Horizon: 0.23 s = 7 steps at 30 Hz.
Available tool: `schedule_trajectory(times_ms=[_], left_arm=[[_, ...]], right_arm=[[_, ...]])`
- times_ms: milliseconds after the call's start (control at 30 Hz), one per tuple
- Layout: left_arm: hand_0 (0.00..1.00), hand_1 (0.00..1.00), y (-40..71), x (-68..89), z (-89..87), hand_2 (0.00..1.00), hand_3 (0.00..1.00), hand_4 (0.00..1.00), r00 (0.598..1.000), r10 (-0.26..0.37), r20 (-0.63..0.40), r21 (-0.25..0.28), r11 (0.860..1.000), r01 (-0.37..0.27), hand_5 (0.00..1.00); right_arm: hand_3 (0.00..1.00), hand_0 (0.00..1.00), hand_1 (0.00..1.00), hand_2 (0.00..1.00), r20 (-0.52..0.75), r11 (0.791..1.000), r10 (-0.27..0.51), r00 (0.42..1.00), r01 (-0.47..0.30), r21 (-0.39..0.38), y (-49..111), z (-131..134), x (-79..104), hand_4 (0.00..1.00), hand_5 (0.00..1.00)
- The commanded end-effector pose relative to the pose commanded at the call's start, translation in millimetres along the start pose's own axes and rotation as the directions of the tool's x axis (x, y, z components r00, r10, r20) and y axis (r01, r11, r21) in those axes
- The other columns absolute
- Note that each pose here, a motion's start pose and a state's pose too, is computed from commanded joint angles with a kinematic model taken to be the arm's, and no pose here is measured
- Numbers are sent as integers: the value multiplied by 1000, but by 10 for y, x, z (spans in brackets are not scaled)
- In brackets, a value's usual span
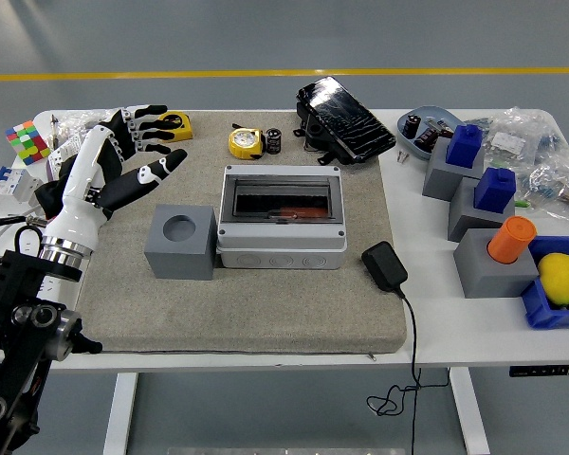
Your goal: Fetch the battery,place it into the box,close the lid of the box
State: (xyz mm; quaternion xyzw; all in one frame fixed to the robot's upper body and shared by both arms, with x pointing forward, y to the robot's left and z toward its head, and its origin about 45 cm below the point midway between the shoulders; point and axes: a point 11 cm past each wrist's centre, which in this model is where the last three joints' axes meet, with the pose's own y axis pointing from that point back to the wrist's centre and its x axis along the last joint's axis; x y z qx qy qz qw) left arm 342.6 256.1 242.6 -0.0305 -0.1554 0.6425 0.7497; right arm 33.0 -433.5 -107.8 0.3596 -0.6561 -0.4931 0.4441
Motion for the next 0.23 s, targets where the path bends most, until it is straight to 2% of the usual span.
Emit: schedule_trajectory(times_ms=[233], left_arm=[[478,614,-1,-1,1,644,704,998,1000,0,0,0,1000,0,391]], right_arm=[[767,748,713,734,0,1000,1,1000,-1,0,0,0,5,998,665]])
